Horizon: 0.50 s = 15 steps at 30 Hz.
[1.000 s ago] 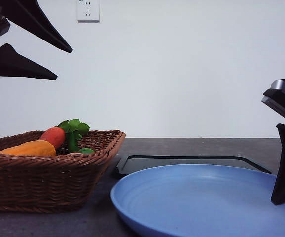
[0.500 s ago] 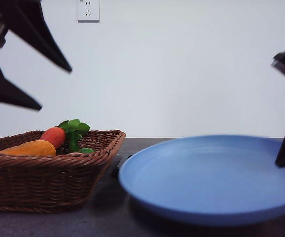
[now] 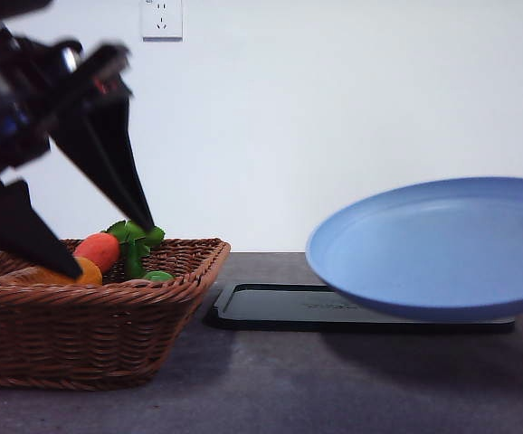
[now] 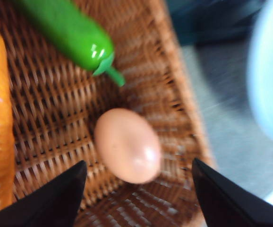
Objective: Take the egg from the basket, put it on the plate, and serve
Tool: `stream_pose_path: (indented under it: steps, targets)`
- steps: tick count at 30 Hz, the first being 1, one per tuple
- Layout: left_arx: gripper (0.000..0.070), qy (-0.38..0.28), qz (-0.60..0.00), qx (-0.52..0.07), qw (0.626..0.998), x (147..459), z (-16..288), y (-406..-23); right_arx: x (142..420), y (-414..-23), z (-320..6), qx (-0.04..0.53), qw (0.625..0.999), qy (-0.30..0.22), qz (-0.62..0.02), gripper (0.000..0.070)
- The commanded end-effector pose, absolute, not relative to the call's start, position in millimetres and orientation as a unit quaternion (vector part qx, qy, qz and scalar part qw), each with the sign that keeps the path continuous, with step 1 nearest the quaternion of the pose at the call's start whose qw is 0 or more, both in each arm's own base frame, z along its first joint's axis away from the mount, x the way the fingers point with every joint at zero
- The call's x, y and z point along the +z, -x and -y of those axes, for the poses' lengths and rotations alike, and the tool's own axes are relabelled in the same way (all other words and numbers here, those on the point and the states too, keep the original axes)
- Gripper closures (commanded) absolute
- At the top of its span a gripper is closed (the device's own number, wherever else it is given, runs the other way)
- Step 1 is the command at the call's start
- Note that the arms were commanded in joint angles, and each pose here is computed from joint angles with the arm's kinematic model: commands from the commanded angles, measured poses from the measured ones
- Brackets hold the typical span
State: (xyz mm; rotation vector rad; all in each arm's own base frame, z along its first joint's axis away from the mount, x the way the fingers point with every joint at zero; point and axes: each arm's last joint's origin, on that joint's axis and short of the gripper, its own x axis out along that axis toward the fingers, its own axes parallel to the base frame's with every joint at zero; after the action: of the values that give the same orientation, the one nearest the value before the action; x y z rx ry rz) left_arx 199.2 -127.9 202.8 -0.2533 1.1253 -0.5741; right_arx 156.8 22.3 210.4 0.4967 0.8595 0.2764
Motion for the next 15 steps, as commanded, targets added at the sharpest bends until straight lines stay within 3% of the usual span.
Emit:
stream_pose_path:
  steps: [1, 15]
  targets:
    - [0.0242, 0.114, -0.522, -0.27, 0.801, 201.9, 133.8, -205.2, 217.2, -158.0, -21.4, 0.132, 0.875, -0.243, -0.397, 0.07]
    - [0.0248, 0.098, -0.546, -0.273, 0.786, 173.0, 150.2, -216.5, 220.5, -155.5, -20.6, 0.134, 0.88, -0.243, -0.386, 0.07]
